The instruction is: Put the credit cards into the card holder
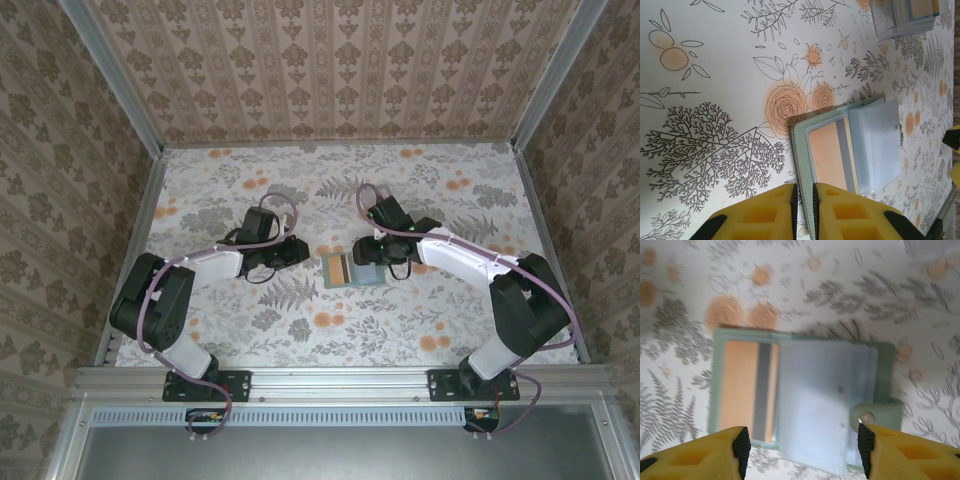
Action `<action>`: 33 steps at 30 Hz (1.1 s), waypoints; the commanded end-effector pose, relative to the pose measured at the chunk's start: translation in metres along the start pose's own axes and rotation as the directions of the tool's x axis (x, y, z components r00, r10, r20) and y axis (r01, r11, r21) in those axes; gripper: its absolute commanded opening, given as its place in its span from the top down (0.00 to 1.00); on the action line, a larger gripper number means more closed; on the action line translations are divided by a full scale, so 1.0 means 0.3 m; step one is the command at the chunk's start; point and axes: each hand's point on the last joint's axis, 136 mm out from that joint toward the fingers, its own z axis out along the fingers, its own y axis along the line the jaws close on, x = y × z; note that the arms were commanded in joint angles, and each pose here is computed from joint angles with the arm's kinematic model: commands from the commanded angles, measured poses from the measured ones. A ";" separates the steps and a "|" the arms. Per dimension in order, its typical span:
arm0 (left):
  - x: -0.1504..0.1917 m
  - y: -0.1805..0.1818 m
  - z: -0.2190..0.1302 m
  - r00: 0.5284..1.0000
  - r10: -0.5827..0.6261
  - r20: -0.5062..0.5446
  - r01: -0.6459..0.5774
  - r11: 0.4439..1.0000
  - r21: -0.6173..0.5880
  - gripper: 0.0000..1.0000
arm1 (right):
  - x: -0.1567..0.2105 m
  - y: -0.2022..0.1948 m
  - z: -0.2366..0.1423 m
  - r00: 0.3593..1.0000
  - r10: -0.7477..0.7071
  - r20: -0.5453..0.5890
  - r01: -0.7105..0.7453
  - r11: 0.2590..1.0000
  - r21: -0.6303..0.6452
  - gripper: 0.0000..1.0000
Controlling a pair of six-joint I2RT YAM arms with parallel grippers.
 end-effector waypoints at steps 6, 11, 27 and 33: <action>-0.004 -0.034 -0.011 1.000 0.028 0.008 -0.028 0.999 0.017 0.82 | 0.087 0.018 0.032 0.995 0.055 -0.086 -0.063 0.994 -0.086 0.40; -0.002 -0.037 -0.009 1.000 0.030 0.003 -0.030 0.999 0.016 0.82 | 0.087 0.026 0.032 0.994 0.051 -0.092 -0.060 0.993 -0.098 0.43; 0.009 -0.026 0.010 0.999 0.027 -0.016 -0.027 1.000 0.013 0.82 | 0.100 0.018 0.067 0.992 0.047 -0.116 -0.058 0.994 -0.091 0.44; 0.010 -0.022 0.015 1.000 0.024 -0.019 -0.024 1.000 0.012 0.82 | 0.104 0.003 0.068 0.992 0.045 -0.115 -0.053 0.996 -0.069 0.44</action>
